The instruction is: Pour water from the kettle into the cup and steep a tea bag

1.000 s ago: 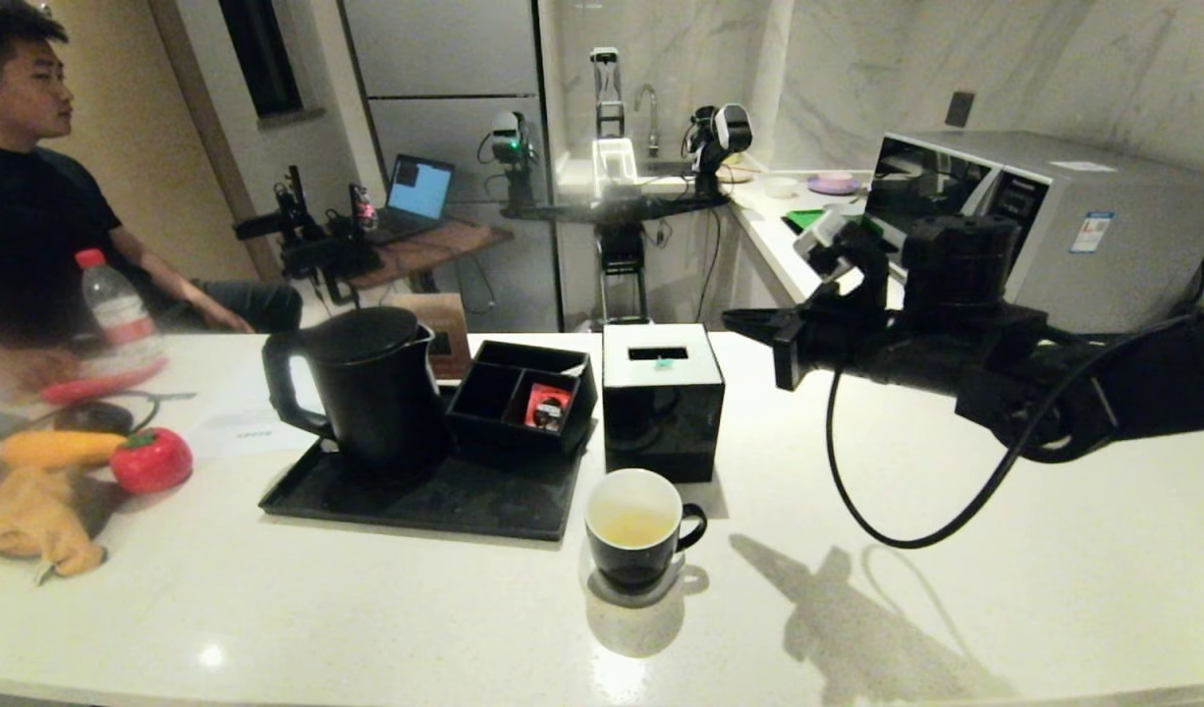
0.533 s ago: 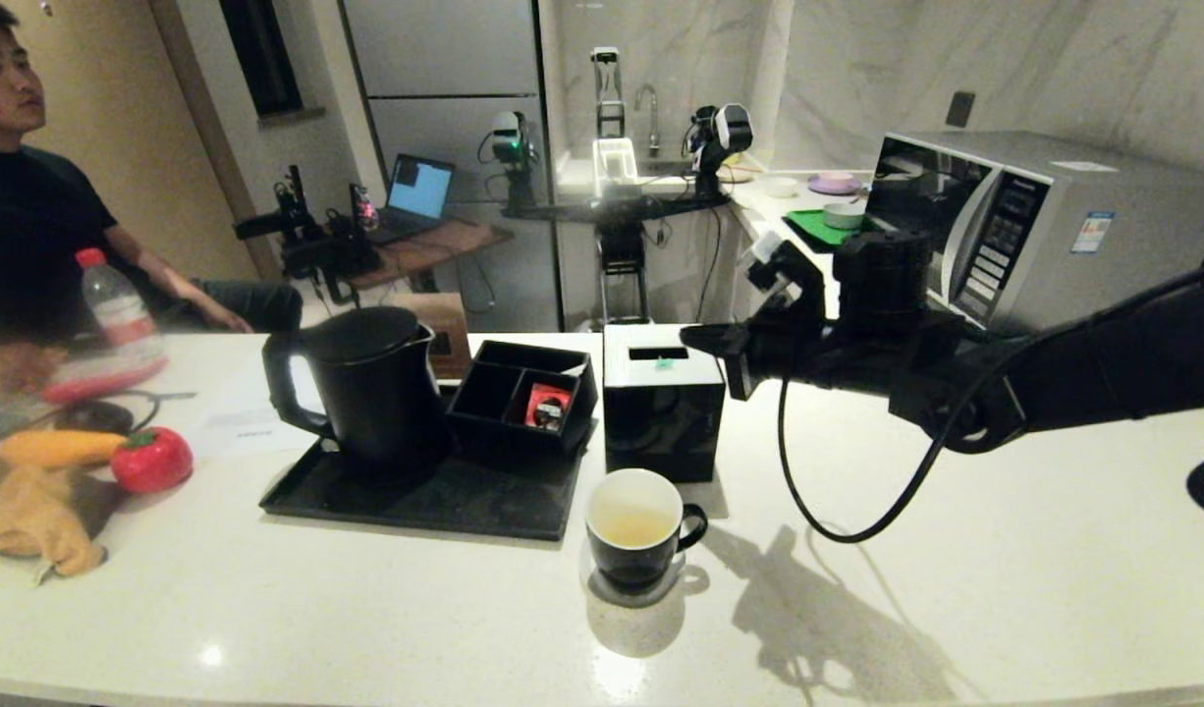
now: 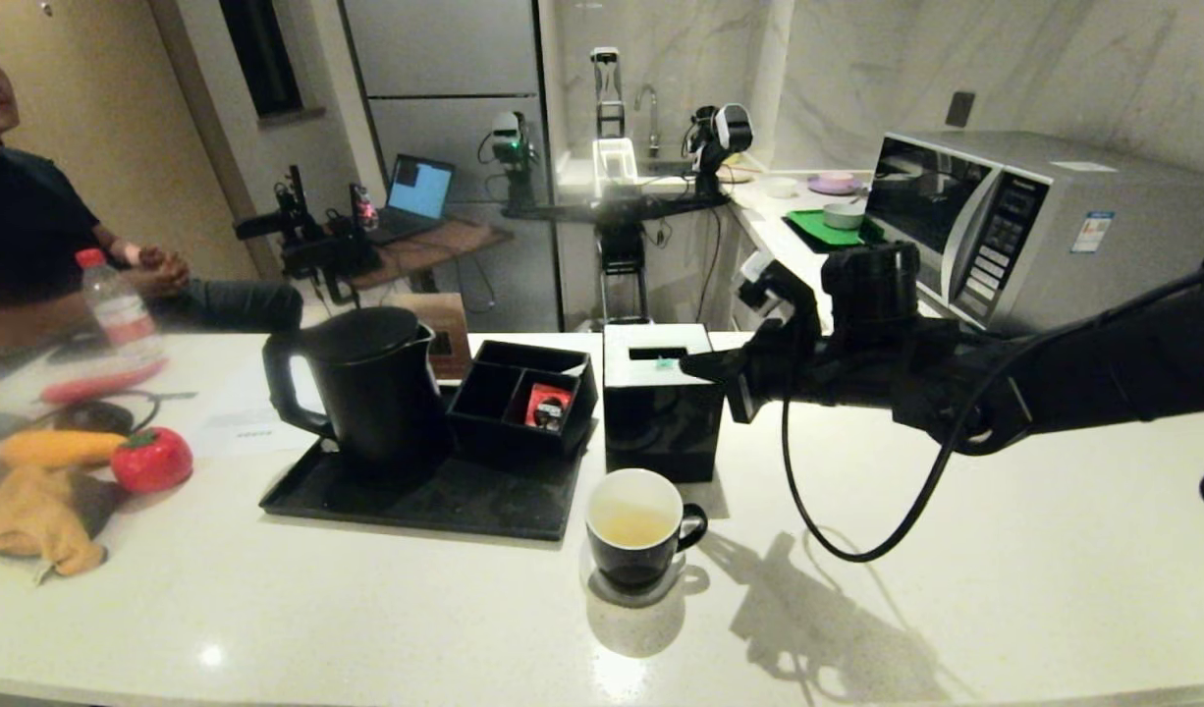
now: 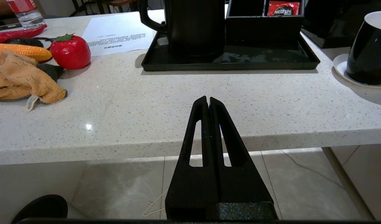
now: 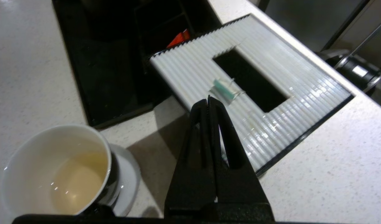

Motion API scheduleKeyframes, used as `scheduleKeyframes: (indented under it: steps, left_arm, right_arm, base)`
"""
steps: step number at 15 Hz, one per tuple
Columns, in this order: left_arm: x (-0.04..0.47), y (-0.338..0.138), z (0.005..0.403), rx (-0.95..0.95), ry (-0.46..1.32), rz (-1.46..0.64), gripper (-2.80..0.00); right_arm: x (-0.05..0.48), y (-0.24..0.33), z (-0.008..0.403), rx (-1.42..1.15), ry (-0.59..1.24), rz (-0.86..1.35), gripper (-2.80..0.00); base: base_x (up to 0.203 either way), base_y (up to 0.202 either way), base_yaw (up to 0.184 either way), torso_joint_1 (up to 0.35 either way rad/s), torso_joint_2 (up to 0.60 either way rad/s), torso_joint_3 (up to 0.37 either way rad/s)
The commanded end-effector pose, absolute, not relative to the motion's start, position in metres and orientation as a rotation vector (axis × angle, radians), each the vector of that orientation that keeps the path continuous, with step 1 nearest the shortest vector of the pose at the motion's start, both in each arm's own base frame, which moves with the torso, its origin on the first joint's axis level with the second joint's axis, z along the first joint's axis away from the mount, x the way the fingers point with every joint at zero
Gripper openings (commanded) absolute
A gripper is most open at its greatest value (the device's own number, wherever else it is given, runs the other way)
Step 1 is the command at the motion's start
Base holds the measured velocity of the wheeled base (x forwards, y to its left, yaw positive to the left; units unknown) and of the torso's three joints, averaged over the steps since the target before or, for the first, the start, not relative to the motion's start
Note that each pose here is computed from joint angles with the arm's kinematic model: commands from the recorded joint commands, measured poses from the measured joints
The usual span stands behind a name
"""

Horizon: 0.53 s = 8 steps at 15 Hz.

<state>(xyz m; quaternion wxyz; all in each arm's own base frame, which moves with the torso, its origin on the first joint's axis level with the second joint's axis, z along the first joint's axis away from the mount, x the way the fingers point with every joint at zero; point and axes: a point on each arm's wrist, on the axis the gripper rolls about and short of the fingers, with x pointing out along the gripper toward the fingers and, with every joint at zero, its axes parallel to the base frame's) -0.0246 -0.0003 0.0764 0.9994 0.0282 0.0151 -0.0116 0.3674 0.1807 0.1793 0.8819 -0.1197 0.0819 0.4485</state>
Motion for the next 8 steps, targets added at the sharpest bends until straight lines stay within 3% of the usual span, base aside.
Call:
scheduleKeyframes:
  steps: [1, 8]
  left_arm:
    - [-0.0246, -0.0003, 0.0763, 0.057, 0.030, -0.024, -2.80]
    - [-0.0246, -0.0003, 0.0763, 0.057, 0.030, -0.022, -2.80]
  right_arm:
    - [0.3645, 0.1823, 0.1855, -0.252, 0.153, 0.943, -2.80]
    - [0.3680, 0.1868, 0.1758, -0.252, 0.174, 0.948, -2.80]
  base:
    - [0.000, 0.000, 0.000, 0.000, 0.00, 0.000]
    - [0.000, 0.000, 0.000, 0.000, 0.00, 0.000]
